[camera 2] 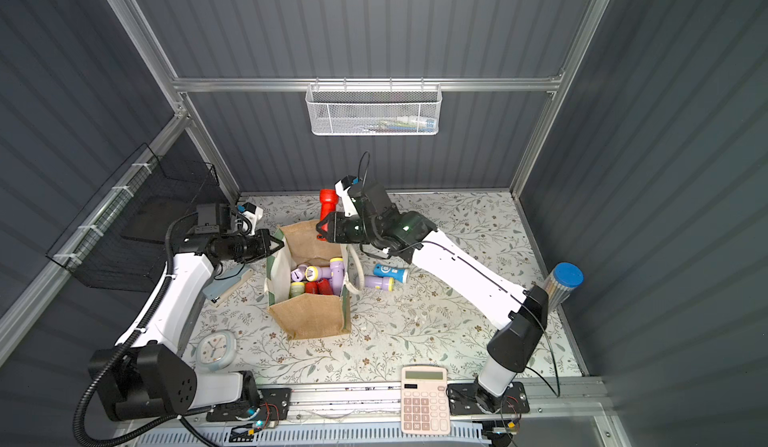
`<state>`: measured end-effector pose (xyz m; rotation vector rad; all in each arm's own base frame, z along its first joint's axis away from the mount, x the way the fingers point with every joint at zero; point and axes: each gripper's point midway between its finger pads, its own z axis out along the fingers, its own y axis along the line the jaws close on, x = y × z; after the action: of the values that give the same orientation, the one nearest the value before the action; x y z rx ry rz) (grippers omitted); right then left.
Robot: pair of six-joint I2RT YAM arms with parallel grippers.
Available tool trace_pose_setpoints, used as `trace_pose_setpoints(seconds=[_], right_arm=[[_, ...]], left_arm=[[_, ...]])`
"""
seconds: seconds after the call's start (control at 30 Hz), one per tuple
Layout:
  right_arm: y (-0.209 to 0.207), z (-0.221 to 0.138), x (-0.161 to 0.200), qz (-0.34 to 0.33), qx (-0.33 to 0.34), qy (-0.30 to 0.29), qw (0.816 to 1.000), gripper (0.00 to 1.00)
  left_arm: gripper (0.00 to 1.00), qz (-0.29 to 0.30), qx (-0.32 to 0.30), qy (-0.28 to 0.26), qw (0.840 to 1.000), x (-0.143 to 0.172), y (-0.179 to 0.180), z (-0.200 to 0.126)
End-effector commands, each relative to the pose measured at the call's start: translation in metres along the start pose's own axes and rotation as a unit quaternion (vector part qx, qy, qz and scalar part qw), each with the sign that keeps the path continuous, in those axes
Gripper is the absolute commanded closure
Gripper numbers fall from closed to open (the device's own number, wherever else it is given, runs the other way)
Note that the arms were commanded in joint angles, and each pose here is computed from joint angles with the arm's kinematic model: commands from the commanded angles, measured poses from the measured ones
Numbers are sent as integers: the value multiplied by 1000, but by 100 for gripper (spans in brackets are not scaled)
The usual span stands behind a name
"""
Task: Put the flashlights into the tote bags
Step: Place the flashlight in the canvas bag.
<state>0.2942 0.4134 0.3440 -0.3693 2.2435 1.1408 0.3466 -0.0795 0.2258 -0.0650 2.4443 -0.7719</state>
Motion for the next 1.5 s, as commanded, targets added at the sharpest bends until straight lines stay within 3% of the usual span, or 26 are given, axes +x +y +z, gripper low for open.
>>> trace_pose_setpoints(seconds=[0.0,0.23,0.67,0.9,1.47], right_arm=[[14,26,21,-8,-25,45,999,74],[18,70,64,12,-47,113,992,74],[-13,124,129,41,-20,209,977,74],[-19,134,159,53,-12,249,967,74],[-33,142,186,64,4,305,950,73]], left_arm=[[100,12,28,-11,999,-3,-14,-8],[100,13,31,-13,999,-4,-15,-8],[100,14,30,-13,999,-3,-14,-7],[100,12,29,-10,999,-2,-13,-5],[100,8,25,-8,1000,-1,-10,-4]])
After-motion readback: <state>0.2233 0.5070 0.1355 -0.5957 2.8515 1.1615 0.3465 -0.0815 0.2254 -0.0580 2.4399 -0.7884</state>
